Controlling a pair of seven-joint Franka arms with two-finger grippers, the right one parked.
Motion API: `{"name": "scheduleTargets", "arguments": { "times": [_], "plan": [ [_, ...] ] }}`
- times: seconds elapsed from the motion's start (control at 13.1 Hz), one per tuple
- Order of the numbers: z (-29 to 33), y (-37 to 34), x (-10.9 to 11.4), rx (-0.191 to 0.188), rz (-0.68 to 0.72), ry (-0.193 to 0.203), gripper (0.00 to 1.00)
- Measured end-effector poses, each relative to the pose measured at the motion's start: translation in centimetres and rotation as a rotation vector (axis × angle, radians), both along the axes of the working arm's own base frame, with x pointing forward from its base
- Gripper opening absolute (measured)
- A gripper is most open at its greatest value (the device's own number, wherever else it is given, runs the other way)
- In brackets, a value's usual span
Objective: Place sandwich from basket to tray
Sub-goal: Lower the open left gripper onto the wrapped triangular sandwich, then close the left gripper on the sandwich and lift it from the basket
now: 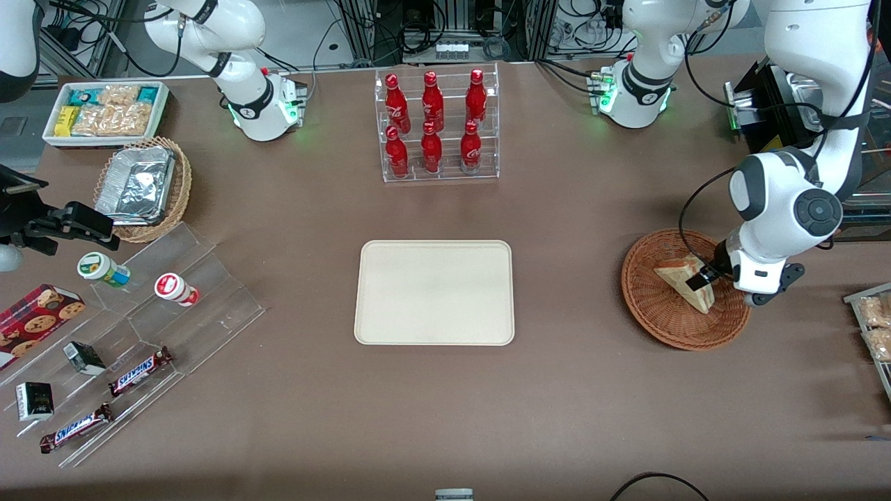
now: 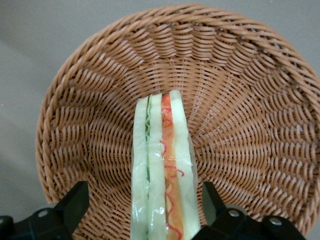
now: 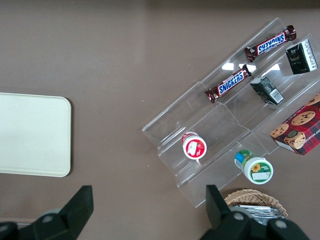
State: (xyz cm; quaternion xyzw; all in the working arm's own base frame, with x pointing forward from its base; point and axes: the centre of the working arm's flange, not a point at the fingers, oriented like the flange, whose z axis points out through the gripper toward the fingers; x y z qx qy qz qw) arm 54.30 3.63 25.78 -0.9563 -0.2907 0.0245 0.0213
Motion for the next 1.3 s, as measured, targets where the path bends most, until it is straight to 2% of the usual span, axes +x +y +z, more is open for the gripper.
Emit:
{"name": "scheduleTargets", "arguments": {
  "times": [0.38,0.46,0.53,0.61,0.76,0.92,1.14,1.22,1.3],
  "plan": [
    [-3.4,-1.7,0.1,0.002,0.002,-0.002,0.96],
    [-3.8,-2.1,0.0,0.004,0.01,0.001,0.88],
    [-3.9,-2.3,0.0,0.004,0.014,0.002,0.87],
    [-3.9,-2.3,0.0,0.004,0.015,0.002,0.82],
    [-3.9,-2.3,0.0,0.005,0.015,0.008,0.56],
    [-3.3,-2.2,-0.1,0.004,0.014,0.035,0.4],
    [2.4,-2.7,0.9,-0.001,0.006,0.106,0.28],
    [5.6,-4.0,1.7,-0.002,-0.022,0.105,0.28],
    [8.3,-6.4,2.4,-0.002,-0.064,0.088,0.27]
  ]
}}
